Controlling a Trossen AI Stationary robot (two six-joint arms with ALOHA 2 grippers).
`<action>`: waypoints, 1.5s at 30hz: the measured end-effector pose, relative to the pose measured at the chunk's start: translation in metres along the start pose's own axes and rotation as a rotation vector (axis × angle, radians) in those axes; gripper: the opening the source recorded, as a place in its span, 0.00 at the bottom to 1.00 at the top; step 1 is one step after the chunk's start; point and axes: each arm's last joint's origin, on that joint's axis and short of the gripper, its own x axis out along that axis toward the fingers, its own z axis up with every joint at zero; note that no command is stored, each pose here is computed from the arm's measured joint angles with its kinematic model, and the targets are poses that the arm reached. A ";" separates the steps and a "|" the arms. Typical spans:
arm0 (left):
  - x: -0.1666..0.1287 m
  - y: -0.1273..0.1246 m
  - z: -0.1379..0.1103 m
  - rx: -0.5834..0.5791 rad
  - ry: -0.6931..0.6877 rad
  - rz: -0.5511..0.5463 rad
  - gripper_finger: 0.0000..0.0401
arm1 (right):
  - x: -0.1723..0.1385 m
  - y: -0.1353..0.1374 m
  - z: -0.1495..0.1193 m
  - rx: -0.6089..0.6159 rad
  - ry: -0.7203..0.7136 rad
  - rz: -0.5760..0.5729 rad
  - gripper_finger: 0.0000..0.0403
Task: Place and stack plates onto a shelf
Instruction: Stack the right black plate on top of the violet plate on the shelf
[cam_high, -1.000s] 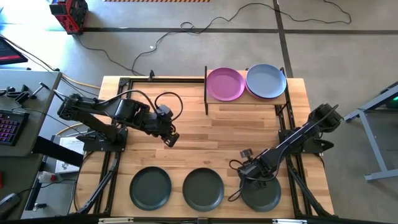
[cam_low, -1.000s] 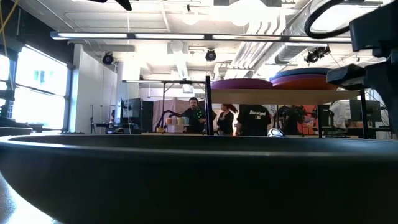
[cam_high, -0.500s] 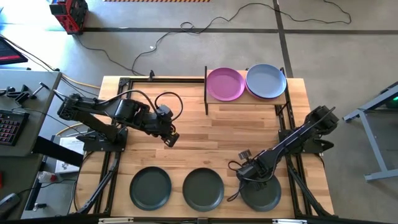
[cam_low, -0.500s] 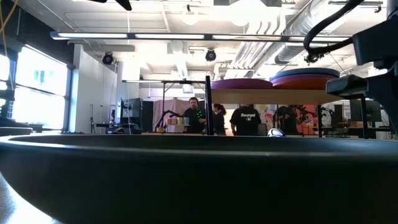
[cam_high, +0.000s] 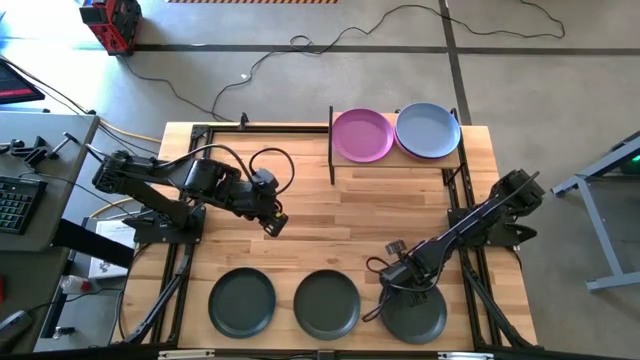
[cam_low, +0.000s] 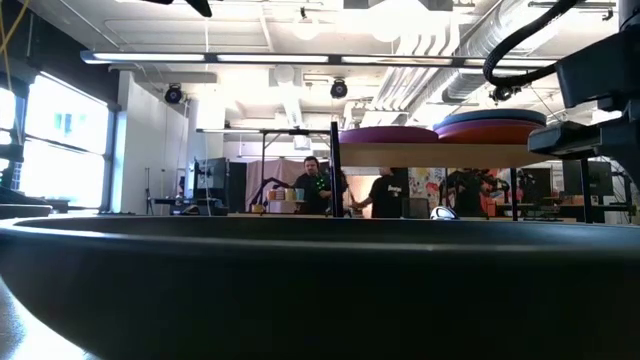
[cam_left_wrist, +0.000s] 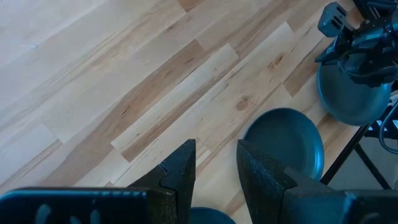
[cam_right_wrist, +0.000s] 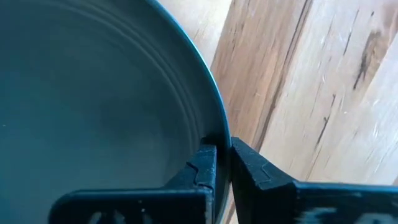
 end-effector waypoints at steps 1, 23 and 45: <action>0.000 0.000 0.000 0.000 0.000 0.000 0.26 | -0.001 0.000 0.000 0.003 -0.001 0.001 0.01; 0.000 0.000 0.000 0.001 -0.001 0.001 0.26 | -0.078 -0.013 -0.023 0.273 -0.252 -0.041 0.00; -0.001 0.006 0.008 0.354 -0.237 0.216 0.26 | -0.178 -0.113 -0.073 0.966 -0.864 -0.176 0.00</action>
